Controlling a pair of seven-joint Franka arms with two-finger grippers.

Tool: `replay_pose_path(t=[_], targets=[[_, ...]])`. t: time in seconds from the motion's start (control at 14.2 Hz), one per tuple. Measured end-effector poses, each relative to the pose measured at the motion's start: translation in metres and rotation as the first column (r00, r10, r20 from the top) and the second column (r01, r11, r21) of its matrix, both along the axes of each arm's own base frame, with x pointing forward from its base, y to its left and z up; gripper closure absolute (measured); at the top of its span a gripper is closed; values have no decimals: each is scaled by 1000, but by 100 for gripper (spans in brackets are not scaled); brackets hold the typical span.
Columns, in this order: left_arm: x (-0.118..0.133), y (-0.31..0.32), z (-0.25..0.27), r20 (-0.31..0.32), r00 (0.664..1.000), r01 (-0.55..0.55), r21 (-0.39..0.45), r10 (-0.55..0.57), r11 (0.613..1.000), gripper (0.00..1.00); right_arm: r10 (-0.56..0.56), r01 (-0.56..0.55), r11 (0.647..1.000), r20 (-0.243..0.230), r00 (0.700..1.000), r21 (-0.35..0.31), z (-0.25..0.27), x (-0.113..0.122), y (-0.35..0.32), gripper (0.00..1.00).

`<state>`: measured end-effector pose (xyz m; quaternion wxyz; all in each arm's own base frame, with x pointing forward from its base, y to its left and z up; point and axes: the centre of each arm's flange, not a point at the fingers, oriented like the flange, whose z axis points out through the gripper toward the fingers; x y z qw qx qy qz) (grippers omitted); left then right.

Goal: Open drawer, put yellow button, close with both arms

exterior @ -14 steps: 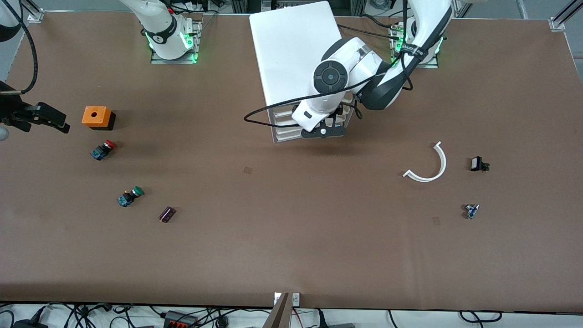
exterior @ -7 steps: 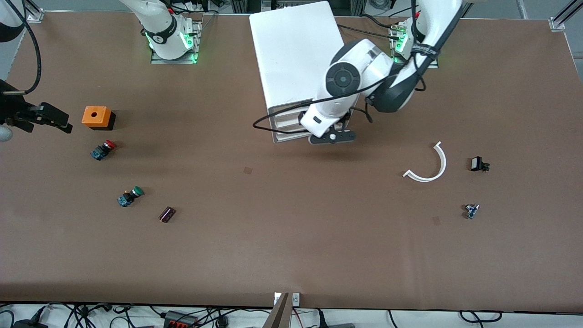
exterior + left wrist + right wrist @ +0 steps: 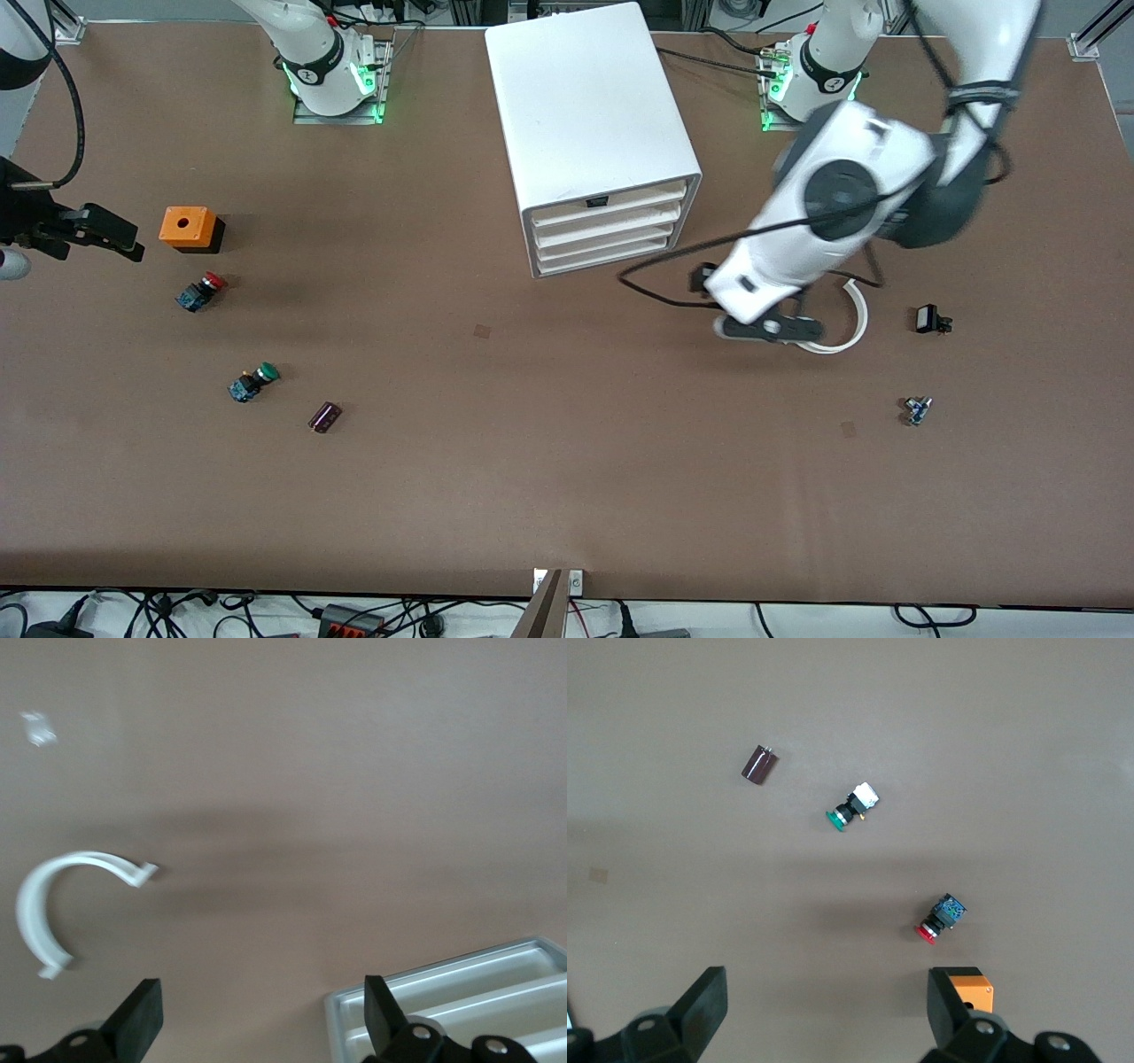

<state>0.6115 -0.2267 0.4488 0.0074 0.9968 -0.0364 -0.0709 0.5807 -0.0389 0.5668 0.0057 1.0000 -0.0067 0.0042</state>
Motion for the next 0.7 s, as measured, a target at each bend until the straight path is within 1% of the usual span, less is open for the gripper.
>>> replay_pose_path(t=[0.21,0.35,0.49,0.7], targets=[[21,72,43,-5,998,63,-17,-63,998,0,-1,1,1000,-2,1000,0,-1,0,0,0],[25,106,70,24,995,98,-10,-98,995,0,-1,1,1000,-3,1000,0,-1,0,0,0],[21,140,95,52,992,118,14,-119,993,0,0,0,1000,-2,1000,0,0,0,0,0],[-3,173,120,64,991,114,5,-114,993,0,2,-2,1000,-2,1000,0,0,0,1,0]])
